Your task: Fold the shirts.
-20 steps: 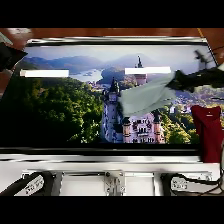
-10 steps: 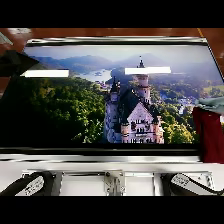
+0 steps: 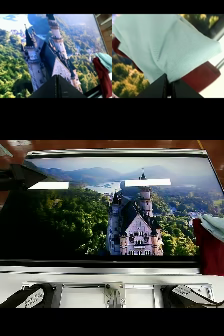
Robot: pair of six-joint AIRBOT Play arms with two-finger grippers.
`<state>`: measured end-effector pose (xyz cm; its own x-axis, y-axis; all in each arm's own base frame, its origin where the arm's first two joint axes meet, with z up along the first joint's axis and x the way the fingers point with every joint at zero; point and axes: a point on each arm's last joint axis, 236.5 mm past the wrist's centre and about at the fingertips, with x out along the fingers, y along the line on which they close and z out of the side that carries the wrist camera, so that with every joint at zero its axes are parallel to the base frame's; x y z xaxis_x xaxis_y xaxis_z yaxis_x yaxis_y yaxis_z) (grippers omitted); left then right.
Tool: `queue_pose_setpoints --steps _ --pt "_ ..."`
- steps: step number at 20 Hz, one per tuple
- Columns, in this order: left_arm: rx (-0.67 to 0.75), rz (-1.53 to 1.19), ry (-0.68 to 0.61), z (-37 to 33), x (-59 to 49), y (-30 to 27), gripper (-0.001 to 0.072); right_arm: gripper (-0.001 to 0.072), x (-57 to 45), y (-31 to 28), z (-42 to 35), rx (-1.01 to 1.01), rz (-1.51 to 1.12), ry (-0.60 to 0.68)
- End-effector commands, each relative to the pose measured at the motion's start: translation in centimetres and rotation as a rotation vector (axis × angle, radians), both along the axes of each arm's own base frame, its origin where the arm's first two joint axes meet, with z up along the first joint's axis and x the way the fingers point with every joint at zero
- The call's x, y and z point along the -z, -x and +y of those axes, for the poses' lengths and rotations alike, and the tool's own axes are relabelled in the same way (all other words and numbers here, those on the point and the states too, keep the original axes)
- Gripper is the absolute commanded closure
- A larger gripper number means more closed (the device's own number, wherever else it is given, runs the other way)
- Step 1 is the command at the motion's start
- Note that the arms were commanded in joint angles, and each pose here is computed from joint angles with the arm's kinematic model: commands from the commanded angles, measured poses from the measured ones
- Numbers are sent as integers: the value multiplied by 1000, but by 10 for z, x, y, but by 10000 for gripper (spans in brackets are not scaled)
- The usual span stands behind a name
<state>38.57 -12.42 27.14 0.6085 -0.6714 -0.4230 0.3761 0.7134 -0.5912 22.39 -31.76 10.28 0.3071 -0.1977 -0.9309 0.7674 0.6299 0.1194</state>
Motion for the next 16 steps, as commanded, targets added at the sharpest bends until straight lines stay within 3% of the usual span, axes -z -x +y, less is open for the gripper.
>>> queue_pose_setpoints --steps 1,10,11,12,13,16 --pt "21 2 3 -8 0 3 673 652 48 50 8 58 169 -92" --pt "15 -2 2 -7 0 1 672 649 114 107 20 99 398 -133" --pt "11 -4 -3 -6 0 0 673 542 114 107 20 100 396 -134" --pt "9 -3 -7 -5 1 0 672 204 114 107 20 100 395 -131" --pt "7 0 -10 -4 3 -1 672 8 113 106 20 99 395 -130" --pt "-7 -12 -62 3 12 -10 673 11 85 94 12 115 322 -66"
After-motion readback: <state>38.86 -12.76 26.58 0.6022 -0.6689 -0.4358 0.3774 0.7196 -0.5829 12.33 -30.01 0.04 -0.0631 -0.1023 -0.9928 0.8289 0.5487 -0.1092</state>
